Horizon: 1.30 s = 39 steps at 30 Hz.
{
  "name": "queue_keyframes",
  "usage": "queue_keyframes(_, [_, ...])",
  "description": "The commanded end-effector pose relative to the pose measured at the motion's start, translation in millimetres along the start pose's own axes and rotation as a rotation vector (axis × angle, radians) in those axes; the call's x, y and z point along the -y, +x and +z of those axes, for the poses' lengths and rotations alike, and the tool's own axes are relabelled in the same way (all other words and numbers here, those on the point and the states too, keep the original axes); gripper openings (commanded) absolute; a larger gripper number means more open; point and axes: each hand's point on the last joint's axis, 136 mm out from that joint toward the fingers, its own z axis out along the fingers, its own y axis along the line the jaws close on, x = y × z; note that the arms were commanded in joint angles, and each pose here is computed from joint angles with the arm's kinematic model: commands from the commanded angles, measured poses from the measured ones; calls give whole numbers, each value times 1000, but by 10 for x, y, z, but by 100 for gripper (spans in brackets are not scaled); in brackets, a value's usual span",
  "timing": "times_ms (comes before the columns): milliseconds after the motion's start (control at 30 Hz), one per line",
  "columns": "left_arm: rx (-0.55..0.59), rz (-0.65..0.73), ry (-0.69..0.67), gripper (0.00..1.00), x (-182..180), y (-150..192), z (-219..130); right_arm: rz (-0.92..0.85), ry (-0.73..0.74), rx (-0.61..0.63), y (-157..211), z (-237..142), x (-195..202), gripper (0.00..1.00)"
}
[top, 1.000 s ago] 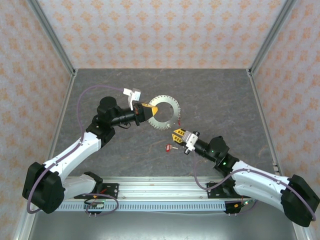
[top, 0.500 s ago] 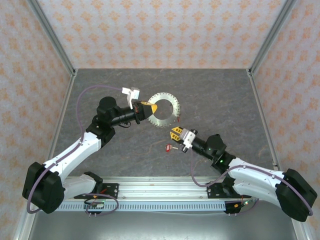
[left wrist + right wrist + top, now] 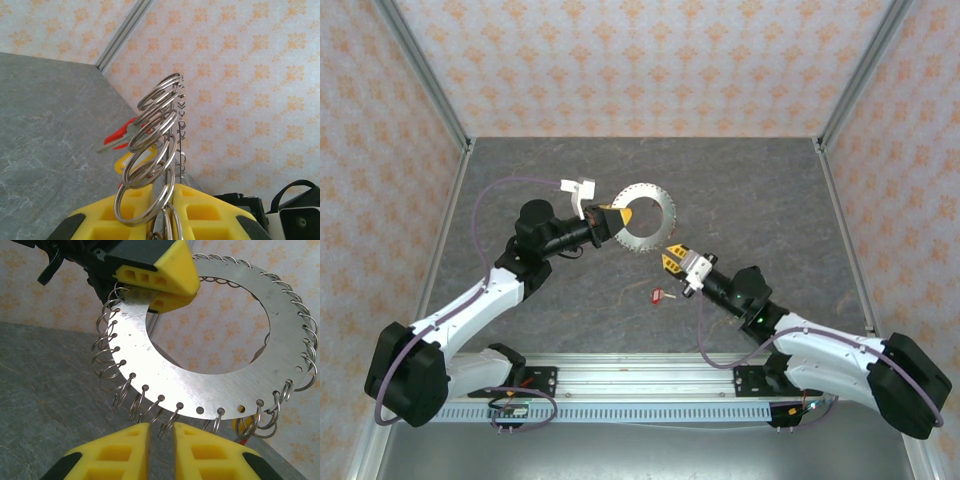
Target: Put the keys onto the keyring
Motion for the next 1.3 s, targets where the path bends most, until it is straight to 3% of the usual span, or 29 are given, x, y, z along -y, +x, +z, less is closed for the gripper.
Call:
queue_keyframes(0, [96,34,49,0,194,-220,-45,-15,46,84,-277,53,128,19])
queue_keyframes(700, [137,12,48,0,276,-250,-114,22,121,29,-134,221,246,22])
queue_keyframes(1267, [176,-4,62,0,312,-323,-115,58,170,35,-62,191,294,18])
